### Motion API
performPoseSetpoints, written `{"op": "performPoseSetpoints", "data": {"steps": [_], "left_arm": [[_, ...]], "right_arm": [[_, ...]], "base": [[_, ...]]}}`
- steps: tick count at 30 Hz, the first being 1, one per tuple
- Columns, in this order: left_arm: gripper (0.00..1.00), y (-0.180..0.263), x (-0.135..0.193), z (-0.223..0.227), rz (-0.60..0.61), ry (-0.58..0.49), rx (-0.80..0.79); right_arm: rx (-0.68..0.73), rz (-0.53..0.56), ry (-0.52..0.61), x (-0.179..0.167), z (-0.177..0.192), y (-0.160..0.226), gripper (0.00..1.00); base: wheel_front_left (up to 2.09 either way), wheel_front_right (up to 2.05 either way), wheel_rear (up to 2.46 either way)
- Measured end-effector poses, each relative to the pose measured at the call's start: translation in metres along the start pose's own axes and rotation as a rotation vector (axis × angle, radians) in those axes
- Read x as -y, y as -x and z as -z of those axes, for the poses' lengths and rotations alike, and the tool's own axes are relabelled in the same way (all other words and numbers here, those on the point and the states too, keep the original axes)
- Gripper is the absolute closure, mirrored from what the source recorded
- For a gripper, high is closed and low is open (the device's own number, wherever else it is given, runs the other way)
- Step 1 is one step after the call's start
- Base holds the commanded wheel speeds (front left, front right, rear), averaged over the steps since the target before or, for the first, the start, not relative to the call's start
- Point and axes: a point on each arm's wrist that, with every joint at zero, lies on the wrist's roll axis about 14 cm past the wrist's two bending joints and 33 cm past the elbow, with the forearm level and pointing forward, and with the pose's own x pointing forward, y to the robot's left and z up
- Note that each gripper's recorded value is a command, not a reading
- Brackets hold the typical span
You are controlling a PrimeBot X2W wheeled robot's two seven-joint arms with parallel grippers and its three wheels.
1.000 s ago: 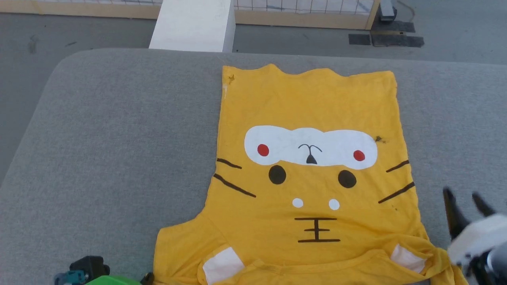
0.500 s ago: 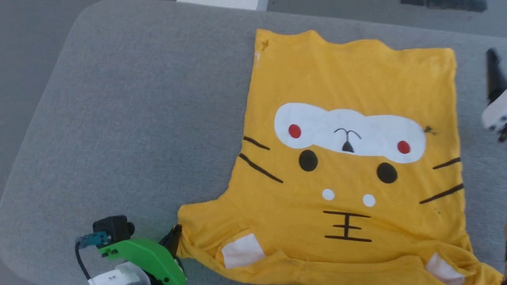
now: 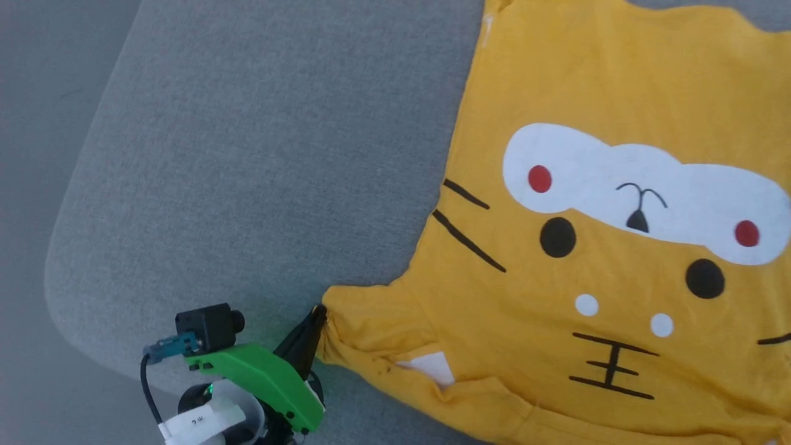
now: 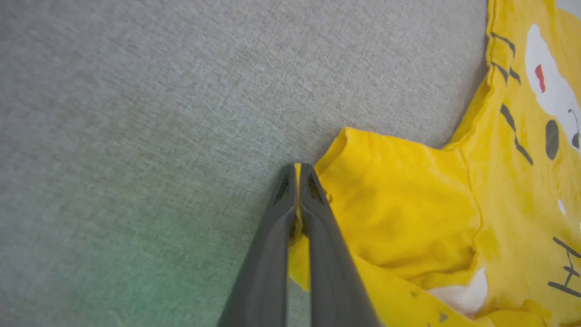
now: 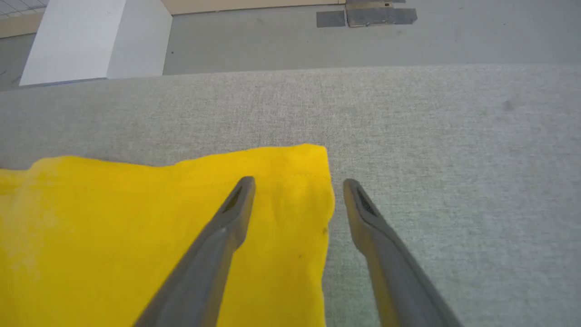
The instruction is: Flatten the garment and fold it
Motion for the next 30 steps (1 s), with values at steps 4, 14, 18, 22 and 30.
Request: {"op": "performPoseSetpoints", "data": {"steps": [4, 14, 18, 22, 30], "left_arm": [[1.0, -0.004, -0.004, -0.001, -0.015, 0.004, 0.008], [1.0, -0.008, -0.008, -0.002, -0.026, 0.006, 0.019], [1.0, -0.007, -0.007, -0.003, -0.018, 0.0, 0.023], [1.0, -0.004, -0.006, -0.006, -0.005, -0.008, 0.033], [1.0, 0.01, -0.013, -0.014, -0.016, -0.031, 0.061]], "right_arm": [[-0.117, 0.003, 0.007, -0.01, 0.018, -0.016, 0.0], [-0.102, 0.023, 0.094, -0.017, 0.006, -0.016, 1.0], [0.039, 0.009, 0.1, -0.008, -0.006, -0.002, 1.0], [0.248, -0.029, 0.089, -0.001, -0.018, 0.025, 1.0], [0.484, 0.015, 0.071, 0.04, 0.0, 0.099, 1.0]], "base": [[0.0, 0.0, 0.0], [0.0, 0.0, 0.0], [0.0, 0.0, 0.0], [0.0, 0.0, 0.0], [0.0, 0.0, 0.0]]}}
